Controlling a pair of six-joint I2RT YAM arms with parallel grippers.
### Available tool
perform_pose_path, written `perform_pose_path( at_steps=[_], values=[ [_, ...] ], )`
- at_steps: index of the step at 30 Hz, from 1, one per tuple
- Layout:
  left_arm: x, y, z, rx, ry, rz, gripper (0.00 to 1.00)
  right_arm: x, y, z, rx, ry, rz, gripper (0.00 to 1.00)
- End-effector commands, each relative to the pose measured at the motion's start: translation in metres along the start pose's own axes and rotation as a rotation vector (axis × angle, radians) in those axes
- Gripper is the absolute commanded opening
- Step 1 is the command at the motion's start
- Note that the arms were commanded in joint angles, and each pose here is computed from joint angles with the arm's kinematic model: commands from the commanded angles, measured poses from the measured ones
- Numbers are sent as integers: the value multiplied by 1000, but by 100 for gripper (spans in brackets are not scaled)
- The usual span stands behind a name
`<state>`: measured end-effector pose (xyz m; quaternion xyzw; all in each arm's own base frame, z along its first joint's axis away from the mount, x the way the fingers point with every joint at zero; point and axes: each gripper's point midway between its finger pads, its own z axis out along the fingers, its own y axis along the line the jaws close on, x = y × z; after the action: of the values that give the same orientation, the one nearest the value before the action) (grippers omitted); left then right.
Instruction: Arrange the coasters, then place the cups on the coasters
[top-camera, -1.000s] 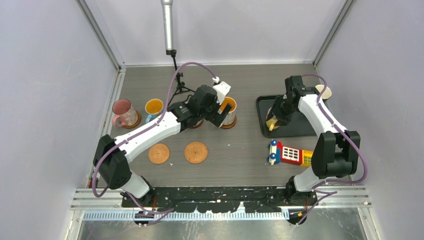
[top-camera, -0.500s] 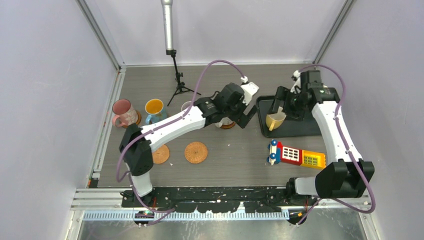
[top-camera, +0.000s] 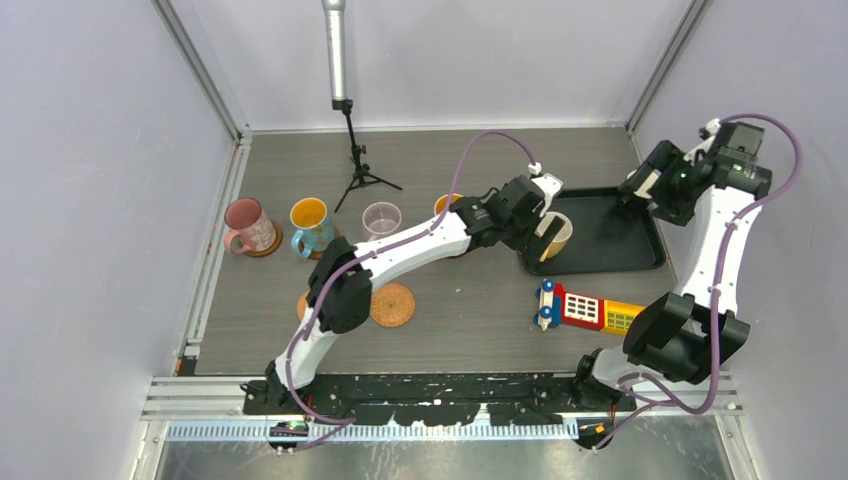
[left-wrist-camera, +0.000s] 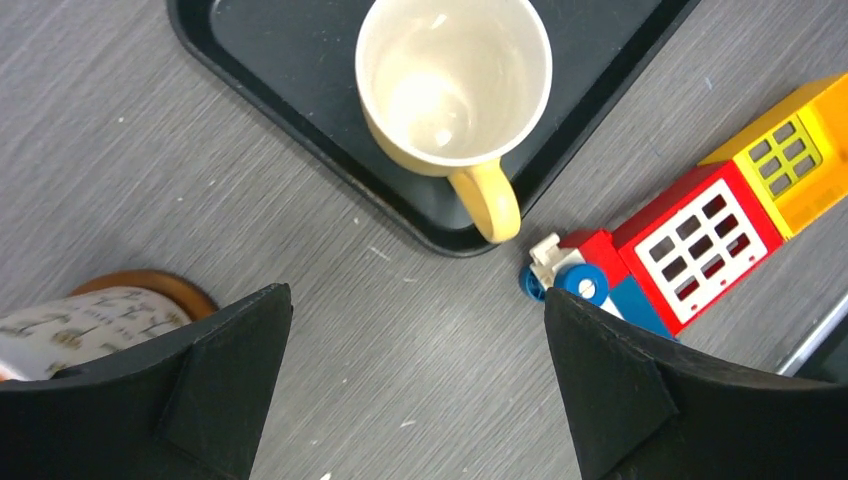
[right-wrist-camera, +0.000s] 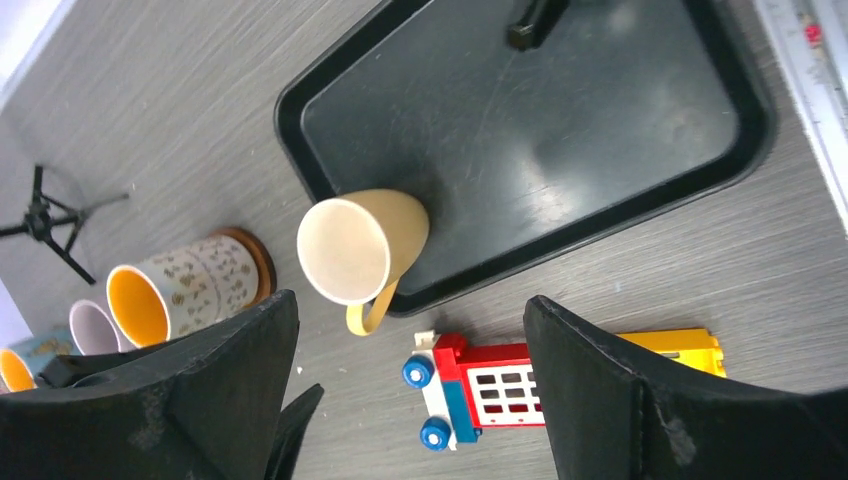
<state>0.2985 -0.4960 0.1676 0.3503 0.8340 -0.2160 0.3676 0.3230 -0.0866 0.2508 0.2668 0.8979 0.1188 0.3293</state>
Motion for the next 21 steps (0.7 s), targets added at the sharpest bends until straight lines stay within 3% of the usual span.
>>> perform_pose_path(
  at_steps=[1,8,21],
  values=[
    [-16,-16,14,-2,-43,-50,100,-30,-20,-8,-6,-65,47,87],
    [0,-18,50,-71,-6,-22,99,-18,-34,-8,-7,-45,81,87],
    [3,-4,77,-141,-22,77,70,-3,-41,-14,-19,-42,101,88]
  ],
)
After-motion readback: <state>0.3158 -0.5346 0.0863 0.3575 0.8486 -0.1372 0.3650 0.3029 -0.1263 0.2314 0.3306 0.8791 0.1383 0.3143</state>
